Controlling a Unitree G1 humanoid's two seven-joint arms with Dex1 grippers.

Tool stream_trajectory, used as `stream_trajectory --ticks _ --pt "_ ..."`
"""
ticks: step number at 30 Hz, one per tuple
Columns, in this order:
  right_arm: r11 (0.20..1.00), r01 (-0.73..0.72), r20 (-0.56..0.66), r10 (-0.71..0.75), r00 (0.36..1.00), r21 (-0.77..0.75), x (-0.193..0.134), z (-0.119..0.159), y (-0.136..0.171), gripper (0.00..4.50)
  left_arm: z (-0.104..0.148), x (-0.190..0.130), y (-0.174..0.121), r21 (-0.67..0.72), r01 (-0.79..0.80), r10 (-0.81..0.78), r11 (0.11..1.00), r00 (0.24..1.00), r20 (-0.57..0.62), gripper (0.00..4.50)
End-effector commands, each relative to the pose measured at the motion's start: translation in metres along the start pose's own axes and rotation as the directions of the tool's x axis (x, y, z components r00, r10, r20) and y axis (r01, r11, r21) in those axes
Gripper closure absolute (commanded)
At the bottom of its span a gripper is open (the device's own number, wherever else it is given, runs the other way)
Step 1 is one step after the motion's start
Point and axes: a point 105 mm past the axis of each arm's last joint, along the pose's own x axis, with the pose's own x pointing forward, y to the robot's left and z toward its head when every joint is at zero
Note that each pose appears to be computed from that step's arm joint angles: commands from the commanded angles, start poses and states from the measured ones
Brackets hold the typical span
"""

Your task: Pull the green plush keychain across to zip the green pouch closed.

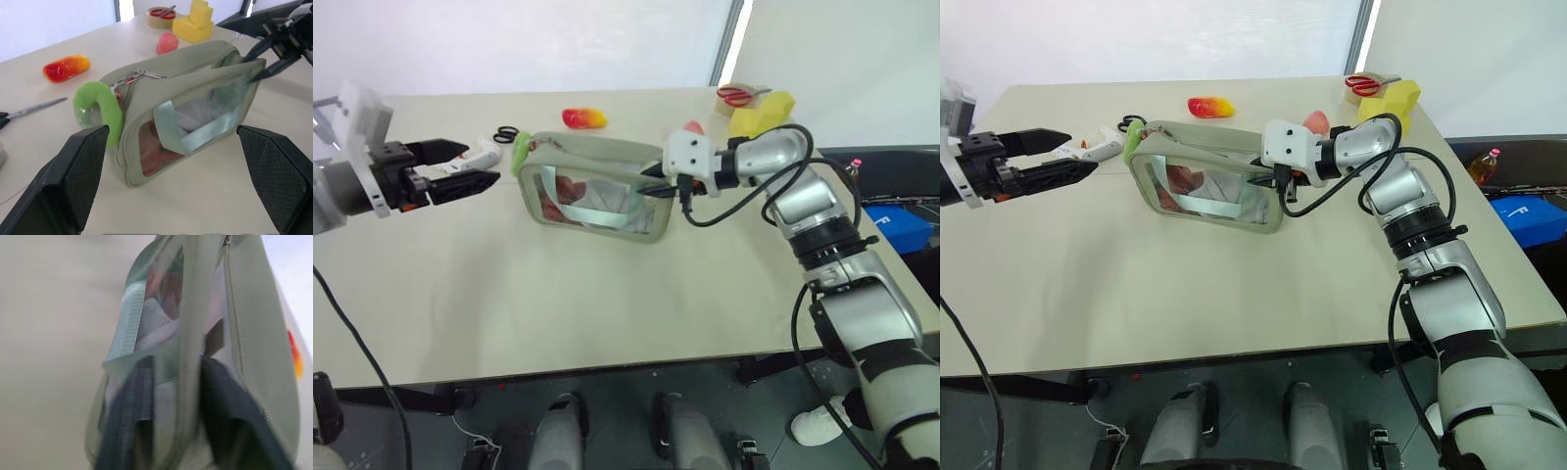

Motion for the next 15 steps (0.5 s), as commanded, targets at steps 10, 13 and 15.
stream_trajectory --ticks 10,13,15 --pt "0.996 0.085 0.102 -0.084 0.991 0.001 0.029 0.069 -0.013 2.15 0.015 0.0 -0.003 0.051 -0.003 0.001 0.999 0.999 0.032 0.0" --pt "0.997 0.078 0.078 -0.078 0.994 0.011 0.037 0.065 -0.011 2.15 0.017 -0.001 -0.003 0.054 -0.004 0.002 0.999 1.0 0.03 0.0" --pt "0.996 0.08 0.053 -0.081 0.995 0.025 0.042 0.059 -0.011 2.15 0.017 -0.003 -0.004 0.053 -0.006 0.005 0.999 1.0 0.028 0.0"
